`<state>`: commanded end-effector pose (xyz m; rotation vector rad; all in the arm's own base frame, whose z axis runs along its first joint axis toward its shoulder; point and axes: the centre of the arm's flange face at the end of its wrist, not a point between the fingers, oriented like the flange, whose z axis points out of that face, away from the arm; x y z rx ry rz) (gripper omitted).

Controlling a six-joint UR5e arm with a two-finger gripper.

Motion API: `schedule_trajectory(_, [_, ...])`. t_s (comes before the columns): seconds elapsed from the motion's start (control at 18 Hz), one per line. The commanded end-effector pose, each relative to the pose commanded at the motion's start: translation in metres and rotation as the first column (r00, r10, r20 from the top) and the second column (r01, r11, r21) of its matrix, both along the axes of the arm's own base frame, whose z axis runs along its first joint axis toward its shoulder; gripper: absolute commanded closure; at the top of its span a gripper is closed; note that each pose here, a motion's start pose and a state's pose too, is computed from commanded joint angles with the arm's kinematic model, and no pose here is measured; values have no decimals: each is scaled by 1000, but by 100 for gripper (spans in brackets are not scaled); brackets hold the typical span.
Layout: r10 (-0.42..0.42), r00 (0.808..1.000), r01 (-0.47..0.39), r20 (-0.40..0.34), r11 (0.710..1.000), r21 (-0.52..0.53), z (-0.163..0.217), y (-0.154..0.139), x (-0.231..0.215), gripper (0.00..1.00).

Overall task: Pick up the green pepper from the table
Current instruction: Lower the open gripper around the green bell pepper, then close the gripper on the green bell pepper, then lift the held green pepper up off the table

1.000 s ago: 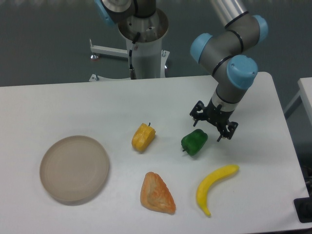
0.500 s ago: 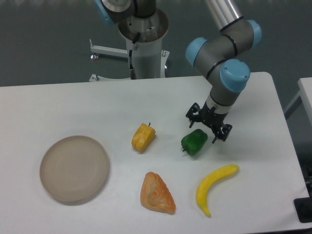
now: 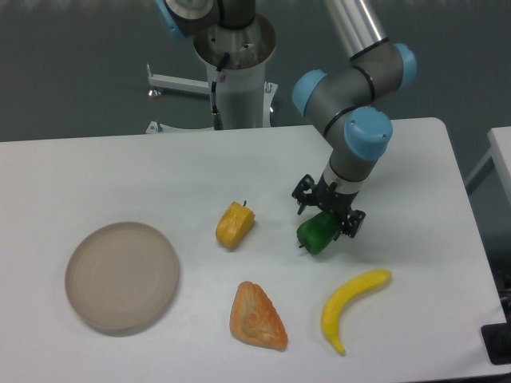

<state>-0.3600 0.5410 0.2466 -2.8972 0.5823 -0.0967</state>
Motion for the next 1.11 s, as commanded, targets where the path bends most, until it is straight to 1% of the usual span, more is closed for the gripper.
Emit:
schedule_trajectory(0.06, [-6, 1000, 6, -4, 1000, 4, 1, 1, -1, 6])
schedule_trajectory(0.17, [-9, 1000, 9, -12, 1000, 8, 4, 1, -3, 38])
schedule_trajectory(0.28, [-10, 1000, 10, -18, 1000, 11, 8, 3, -5, 59])
schedule_trajectory(0.33, [-13, 1000, 13, -22, 1000, 15, 9, 3, -6, 66])
schedule_trajectory(0.39, [-12, 1000, 12, -25, 1000, 16, 11, 3, -7, 70])
schedule_trajectory(0.61, [-11, 998, 13, -60, 999, 34, 32, 6, -12, 72])
schedule_trajectory(0.89, [-10, 992, 22, -126, 995, 92, 83, 13, -19, 71])
schedule_trajectory(1.0, [-42, 988, 58, -148, 993, 100, 99, 14, -23, 71])
schedule_trajectory(1.11, [-72, 982, 86, -175, 994, 72, 118, 12, -27, 71])
